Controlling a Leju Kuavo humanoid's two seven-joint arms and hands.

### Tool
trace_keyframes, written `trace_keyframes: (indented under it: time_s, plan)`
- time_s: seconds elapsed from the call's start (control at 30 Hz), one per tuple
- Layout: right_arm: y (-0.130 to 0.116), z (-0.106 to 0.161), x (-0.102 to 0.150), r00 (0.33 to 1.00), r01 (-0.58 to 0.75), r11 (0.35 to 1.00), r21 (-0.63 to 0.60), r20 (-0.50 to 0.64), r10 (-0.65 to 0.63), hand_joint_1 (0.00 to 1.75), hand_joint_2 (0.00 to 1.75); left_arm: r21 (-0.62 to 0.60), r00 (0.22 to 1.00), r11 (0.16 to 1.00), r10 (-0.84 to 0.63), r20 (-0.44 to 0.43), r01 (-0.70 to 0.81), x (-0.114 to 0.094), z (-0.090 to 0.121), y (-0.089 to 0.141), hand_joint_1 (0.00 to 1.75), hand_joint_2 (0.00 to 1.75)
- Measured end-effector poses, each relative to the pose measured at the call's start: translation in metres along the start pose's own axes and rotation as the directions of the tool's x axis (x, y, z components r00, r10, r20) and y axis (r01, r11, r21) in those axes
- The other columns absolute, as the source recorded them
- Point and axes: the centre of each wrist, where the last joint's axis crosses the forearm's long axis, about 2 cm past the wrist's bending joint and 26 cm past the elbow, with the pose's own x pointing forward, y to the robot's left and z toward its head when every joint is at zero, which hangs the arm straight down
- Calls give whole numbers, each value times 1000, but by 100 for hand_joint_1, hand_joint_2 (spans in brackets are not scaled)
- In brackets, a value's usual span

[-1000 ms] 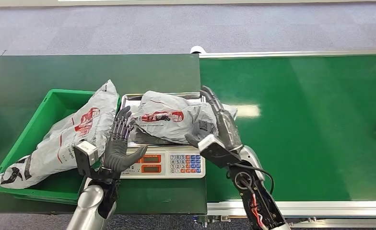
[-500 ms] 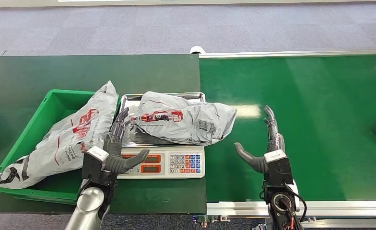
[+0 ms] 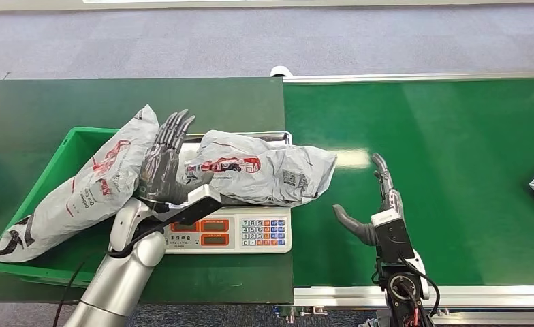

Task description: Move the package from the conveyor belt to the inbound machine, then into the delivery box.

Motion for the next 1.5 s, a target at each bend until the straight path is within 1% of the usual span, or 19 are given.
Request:
trace_keyframes:
  time_s: [0.13, 0.3, 0.43, 0.53, 0.63, 0.73, 0.87, 1.07, 1.13, 1.23, 1.27, 1.37, 1.4, 1.5]
  plan:
    - [1, 2, -2, 1000, -24, 1000, 11, -11, 24, 0, 175, -107, 997, 994, -19, 75, 27, 7, -24, 2, 0, 175]
    - [1, 10, -6, 999, -40, 999, 18, -28, 41, 0, 175, -220, 989, 975, -5, 150, 39, 17, -34, -5, 0, 175]
    - [-2, 15, -9, 998, -50, 999, 16, -41, 50, 0, 175, -361, 981, 931, 29, 194, 44, 21, -44, -11, 0, 175]
    - [-6, 19, -13, 997, -61, 998, 12, -53, 61, 0, 175, -485, 976, 873, 52, 213, 60, 23, -49, -19, 0, 175]
    - [-9, 23, -15, 996, -71, 997, 8, -62, 72, 0, 175, -643, 971, 763, 91, 219, 74, 25, -51, -31, 0, 175]
    - [-12, 25, -18, 994, -80, 997, 4, -70, 80, 0, 175, -735, 971, 674, 118, 208, 76, 24, -46, -43, 0, 175]
    - [-16, 26, -20, 993, -87, 996, -1, -79, 86, 0, 175, -774, 972, 626, 112, 206, 92, 21, -44, -50, 0, 175]
    - [-17, 28, -21, 991, -96, 995, 2, -88, 96, 0, 175, -790, 976, 603, 85, 201, 110, 20, -44, -53, 0, 175]
    - [-17, 28, -21, 991, -99, 995, 6, -93, 99, 0, 175, -789, 978, 602, 58, 198, 124, 19, -44, -54, 0, 175]
    - [-17, 28, -21, 989, -104, 994, 15, -100, 105, 0, 175, -773, 977, 609, -22, 211, 181, 19, -43, -55, 0, 175]
    - [-17, 28, -21, 989, -106, 994, 20, -101, 107, 0, 175, -768, 975, 608, -47, 218, 201, 19, -44, -56, 34, 175]
    - [-17, 27, -20, 989, -108, 994, 31, -103, 111, 0, 175, -761, 970, 606, -78, 232, 231, 20, -44, -58, 164, 175]
    - [-16, 26, -20, 988, -109, 994, 33, -103, 111, 0, 175, -760, 969, 607, -78, 235, 233, 20, -43, -58, 173, 175]
    - [-15, 25, -19, 988, -109, 993, 41, -108, 113, 0, 175, -756, 967, 610, -79, 241, 238, 20, -42, -59, 175, 175]
